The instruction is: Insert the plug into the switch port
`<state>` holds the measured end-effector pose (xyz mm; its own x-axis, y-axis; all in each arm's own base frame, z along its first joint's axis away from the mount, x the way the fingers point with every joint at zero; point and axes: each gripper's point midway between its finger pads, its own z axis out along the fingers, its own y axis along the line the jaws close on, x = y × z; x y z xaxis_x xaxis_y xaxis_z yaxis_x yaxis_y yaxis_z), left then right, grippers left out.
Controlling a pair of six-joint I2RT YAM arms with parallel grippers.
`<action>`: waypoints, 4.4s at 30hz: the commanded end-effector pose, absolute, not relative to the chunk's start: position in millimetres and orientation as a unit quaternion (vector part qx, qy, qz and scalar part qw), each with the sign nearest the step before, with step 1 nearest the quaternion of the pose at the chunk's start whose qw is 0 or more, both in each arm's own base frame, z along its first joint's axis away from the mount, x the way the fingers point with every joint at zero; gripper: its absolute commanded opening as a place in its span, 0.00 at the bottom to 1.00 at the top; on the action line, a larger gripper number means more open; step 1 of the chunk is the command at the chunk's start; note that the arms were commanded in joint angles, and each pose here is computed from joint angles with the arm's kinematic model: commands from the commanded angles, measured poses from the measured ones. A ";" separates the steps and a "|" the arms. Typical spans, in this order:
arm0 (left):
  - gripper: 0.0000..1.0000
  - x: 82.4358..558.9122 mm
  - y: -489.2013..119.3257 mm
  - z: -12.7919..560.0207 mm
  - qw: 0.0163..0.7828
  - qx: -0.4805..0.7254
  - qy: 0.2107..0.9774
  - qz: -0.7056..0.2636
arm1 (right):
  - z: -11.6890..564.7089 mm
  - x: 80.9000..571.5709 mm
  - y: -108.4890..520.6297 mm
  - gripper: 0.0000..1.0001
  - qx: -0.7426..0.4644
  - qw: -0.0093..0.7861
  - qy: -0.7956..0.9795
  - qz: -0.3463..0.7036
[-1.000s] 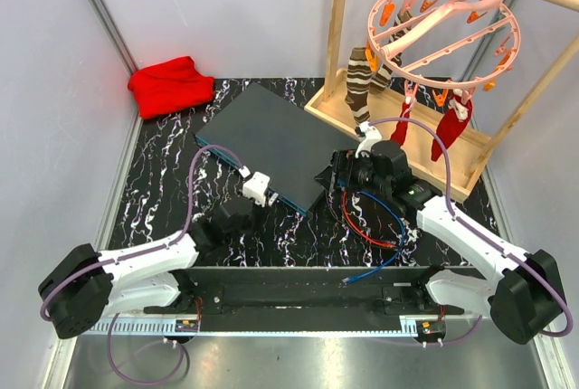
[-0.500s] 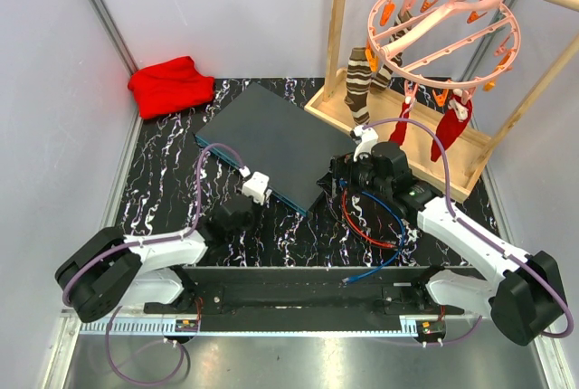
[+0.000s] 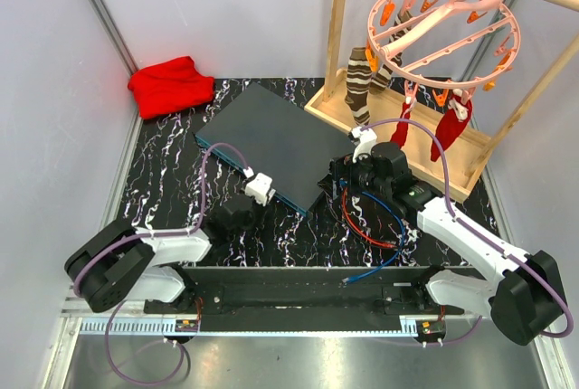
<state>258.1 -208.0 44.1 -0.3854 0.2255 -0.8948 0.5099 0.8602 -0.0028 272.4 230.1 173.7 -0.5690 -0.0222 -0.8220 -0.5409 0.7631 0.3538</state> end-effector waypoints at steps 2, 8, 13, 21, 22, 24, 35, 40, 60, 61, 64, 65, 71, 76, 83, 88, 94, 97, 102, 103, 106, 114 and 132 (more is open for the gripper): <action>0.00 262.1 -214.8 48.8 0.524 0.205 0.810 -0.167 | 181.1 280.3 227.2 0.94 -0.170 0.454 0.826 0.289; 0.00 255.3 -207.7 54.5 0.534 0.198 0.803 -0.172 | 181.4 280.0 224.3 0.94 -0.163 0.457 0.826 0.286; 0.00 252.8 -205.9 60.9 0.540 0.200 0.798 -0.175 | 177.9 280.9 224.1 0.94 -0.160 0.454 0.829 0.284; 0.00 260.7 -216.7 51.5 0.527 0.220 0.803 -0.170 | 175.5 282.2 224.7 0.93 -0.162 0.452 0.831 0.282; 0.00 261.3 -217.0 51.8 0.528 0.218 0.803 -0.170 | 176.0 281.9 224.9 0.94 -0.162 0.453 0.830 0.283; 0.00 261.9 -217.8 51.7 0.529 0.220 0.802 -0.169 | 175.0 281.0 223.4 0.93 -0.161 0.453 0.831 0.281; 0.00 268.0 -231.3 63.5 0.535 0.233 0.791 -0.185 | 174.3 282.2 222.5 0.93 -0.159 0.454 0.831 0.278; 0.00 269.0 -234.4 59.8 0.529 0.234 0.794 -0.186 | 173.9 282.0 222.3 0.94 -0.160 0.454 0.831 0.278; 0.00 273.3 -217.9 62.3 0.538 0.212 0.800 -0.159 | 174.3 281.6 221.8 0.93 -0.162 0.456 0.830 0.277; 0.00 272.9 -217.8 62.2 0.538 0.213 0.800 -0.159 | 174.0 281.9 221.4 0.93 -0.161 0.456 0.830 0.277; 0.00 273.5 -218.7 62.6 0.538 0.213 0.800 -0.159 | 172.9 281.6 221.3 0.93 -0.160 0.455 0.831 0.277; 0.00 274.9 -218.2 62.8 0.539 0.212 0.800 -0.156 | 172.9 282.1 220.7 0.93 -0.159 0.455 0.831 0.277; 0.00 277.1 -220.5 62.3 0.538 0.214 0.801 -0.155 | 174.6 281.8 221.2 0.93 -0.159 0.457 0.830 0.278; 0.00 281.1 -221.4 64.2 0.539 0.210 0.801 -0.154 | 173.8 282.0 221.1 0.93 -0.158 0.456 0.831 0.278; 0.00 280.9 -213.0 63.3 0.540 0.194 0.805 -0.147 | 173.4 281.3 220.7 0.93 -0.158 0.456 0.831 0.278; 0.00 281.8 -210.8 61.7 0.539 0.193 0.807 -0.143 | 173.5 281.4 221.6 0.93 -0.160 0.455 0.830 0.280; 0.00 278.1 -210.0 57.8 0.534 0.194 0.810 -0.148 | 174.1 281.3 221.4 0.93 -0.158 0.456 0.830 0.280; 0.00 276.6 -210.8 56.8 0.532 0.197 0.809 -0.152 | 173.8 281.1 221.2 0.93 -0.159 0.456 0.830 0.280; 0.00 276.2 -209.9 57.3 0.534 0.190 0.809 -0.154 | 175.1 281.9 222.4 0.93 -0.158 0.455 0.830 0.282; 0.00 275.3 -209.7 56.1 0.532 0.189 0.811 -0.155 | 174.8 281.6 222.5 0.93 -0.159 0.455 0.830 0.281; 0.00 274.7 -207.2 54.5 0.531 0.186 0.813 -0.152 | 174.1 282.4 222.0 0.93 -0.158 0.454 0.831 0.281; 0.00 273.2 -204.9 56.8 0.533 0.179 0.812 -0.153 | 174.4 282.4 223.4 0.93 -0.159 0.454 0.830 0.283; 0.00 263.6 -214.6 52.6 0.513 0.203 0.815 -0.179 | 171.8 282.1 224.4 0.93 -0.157 0.451 0.831 0.286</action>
<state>259.1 -206.1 36.6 -0.4264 0.1915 -0.8840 0.4986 0.8652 -0.0531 274.9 222.7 162.0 -0.5765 -0.0272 -0.8166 -0.5096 0.7932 0.3333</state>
